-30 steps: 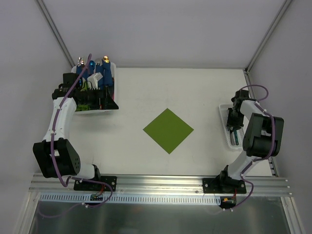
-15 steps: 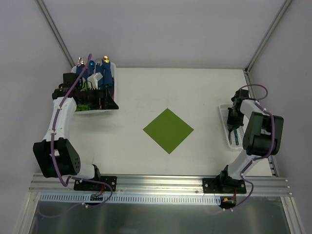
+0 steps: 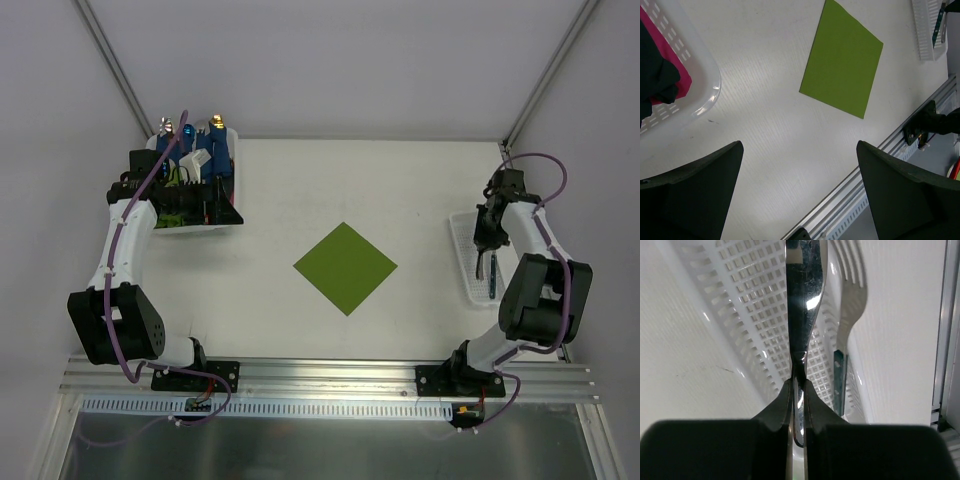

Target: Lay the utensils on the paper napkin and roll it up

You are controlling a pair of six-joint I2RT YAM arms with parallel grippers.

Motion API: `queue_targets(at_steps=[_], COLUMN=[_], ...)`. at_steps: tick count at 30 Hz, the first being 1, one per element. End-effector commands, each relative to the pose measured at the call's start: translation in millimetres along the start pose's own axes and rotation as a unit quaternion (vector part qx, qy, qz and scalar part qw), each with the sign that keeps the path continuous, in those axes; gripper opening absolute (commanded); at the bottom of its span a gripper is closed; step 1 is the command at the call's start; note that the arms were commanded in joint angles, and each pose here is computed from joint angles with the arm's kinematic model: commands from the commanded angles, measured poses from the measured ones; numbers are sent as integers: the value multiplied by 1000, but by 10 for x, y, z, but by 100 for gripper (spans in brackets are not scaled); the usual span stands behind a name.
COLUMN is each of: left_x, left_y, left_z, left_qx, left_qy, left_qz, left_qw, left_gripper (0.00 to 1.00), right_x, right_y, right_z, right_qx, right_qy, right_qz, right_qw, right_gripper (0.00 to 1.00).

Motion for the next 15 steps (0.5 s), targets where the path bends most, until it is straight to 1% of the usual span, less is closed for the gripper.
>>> queue_targets(at_steps=[1, 5, 8, 9, 10, 12, 13, 15], left_x=[114, 135, 124, 126, 123, 128, 128, 131], left_y=[88, 106, 112, 119, 119, 135, 144, 168], left_z=[-61, -71, -66, -65, -63, -66, -46, -25], left_qx=[-10, -10, -2, -1, 4, 8, 16, 23], left_qy=[9, 13, 14, 16, 16, 19, 28, 39], left_qz=[-20, -25, -24, -24, -24, -26, -27, -30], left_qw=[1000, 1000, 1000, 1000, 1000, 999, 999, 998], left_gripper=[99, 99, 99, 99, 99, 99, 99, 99], right_x=[334, 557, 664, 699, 747, 812, 834, 869], right_y=[161, 232, 216, 208, 210, 158, 155, 80], right_z=[11, 260, 435, 559, 629, 972, 1098, 1459], right_qx=[10, 11, 6, 16, 10, 40, 29, 46], right_qy=[-1, 51, 81, 91, 96, 120, 129, 169], right_qz=[-38, -69, -68, -70, -77, -79, -80, -80], right_qw=[999, 996, 994, 993, 992, 989, 988, 981], right_gripper=[0, 0, 0, 0, 0, 0, 0, 0])
Point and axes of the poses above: each gripper's point midway between its finger pads, its own x axis back along the fingers, its own z axis along the line the jaws close on, y = z × x, the point moved 4 cm from there along x, back along the fingers, and after that the axes turned 10 degrees about x, right-handed, at the moved point
